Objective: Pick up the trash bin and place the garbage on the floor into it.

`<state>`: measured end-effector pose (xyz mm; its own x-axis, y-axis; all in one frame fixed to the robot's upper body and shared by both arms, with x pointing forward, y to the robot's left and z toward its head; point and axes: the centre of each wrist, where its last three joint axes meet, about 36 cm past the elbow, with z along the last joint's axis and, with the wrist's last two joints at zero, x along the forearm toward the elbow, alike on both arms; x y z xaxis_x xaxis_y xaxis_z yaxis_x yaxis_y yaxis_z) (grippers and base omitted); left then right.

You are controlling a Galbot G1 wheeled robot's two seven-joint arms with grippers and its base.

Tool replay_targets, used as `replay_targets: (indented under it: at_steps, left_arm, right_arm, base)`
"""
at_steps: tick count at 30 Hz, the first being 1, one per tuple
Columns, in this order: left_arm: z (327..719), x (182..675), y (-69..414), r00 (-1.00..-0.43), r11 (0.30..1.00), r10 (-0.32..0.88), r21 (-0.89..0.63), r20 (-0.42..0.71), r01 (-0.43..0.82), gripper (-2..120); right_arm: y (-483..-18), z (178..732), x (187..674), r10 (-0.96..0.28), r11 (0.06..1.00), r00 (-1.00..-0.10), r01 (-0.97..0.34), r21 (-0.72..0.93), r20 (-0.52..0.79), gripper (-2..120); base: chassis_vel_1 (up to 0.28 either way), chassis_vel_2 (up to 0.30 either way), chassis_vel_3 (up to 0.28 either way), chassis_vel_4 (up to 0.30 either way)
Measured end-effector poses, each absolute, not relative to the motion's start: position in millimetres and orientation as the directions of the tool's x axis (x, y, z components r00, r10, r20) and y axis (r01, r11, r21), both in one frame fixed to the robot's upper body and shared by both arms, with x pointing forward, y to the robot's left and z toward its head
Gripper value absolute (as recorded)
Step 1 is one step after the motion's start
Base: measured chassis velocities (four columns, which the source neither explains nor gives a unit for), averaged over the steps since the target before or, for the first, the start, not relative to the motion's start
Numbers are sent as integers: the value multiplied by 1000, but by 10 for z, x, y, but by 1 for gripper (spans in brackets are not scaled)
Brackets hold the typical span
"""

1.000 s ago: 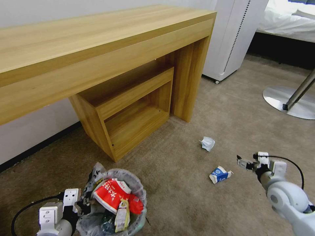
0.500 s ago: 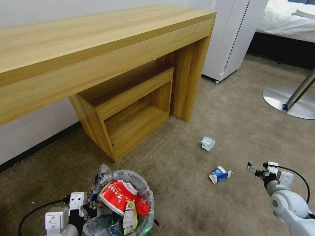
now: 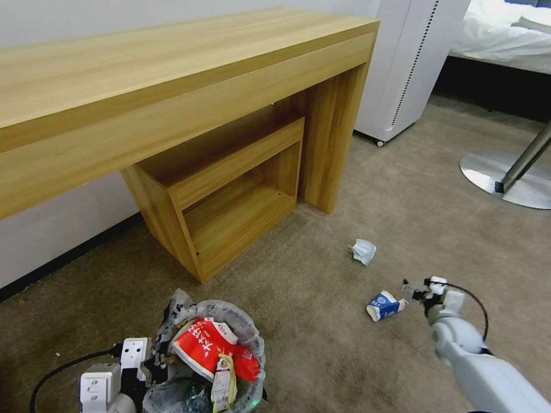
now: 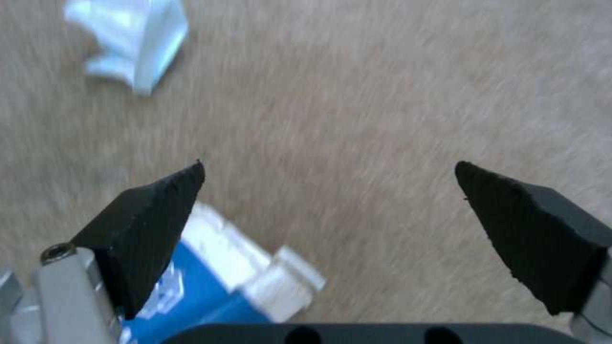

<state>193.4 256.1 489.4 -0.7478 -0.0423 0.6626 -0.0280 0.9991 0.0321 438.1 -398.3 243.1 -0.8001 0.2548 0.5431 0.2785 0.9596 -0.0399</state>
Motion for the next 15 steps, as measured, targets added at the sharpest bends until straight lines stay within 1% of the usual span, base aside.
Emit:
replay_targets:
  at_steps: [9, 15]
  left_arm:
    - [4900, 1951, 2604, -750, 998, -65, 47, 658, -46, 0]
    - [4881, 1919, 2579, -746, 998, -60, 41, 664, -44, 0]
  right_arm:
    - [-3589, 2088, 4434, 212, 971, -783, 236, -37, 584, 100]
    - [-3525, 2012, 4433, 212, 972, -777, 231, -45, 592, 100]
  base:
    - [0, 0, 0, 0]
    - [0, 0, 0, 0]
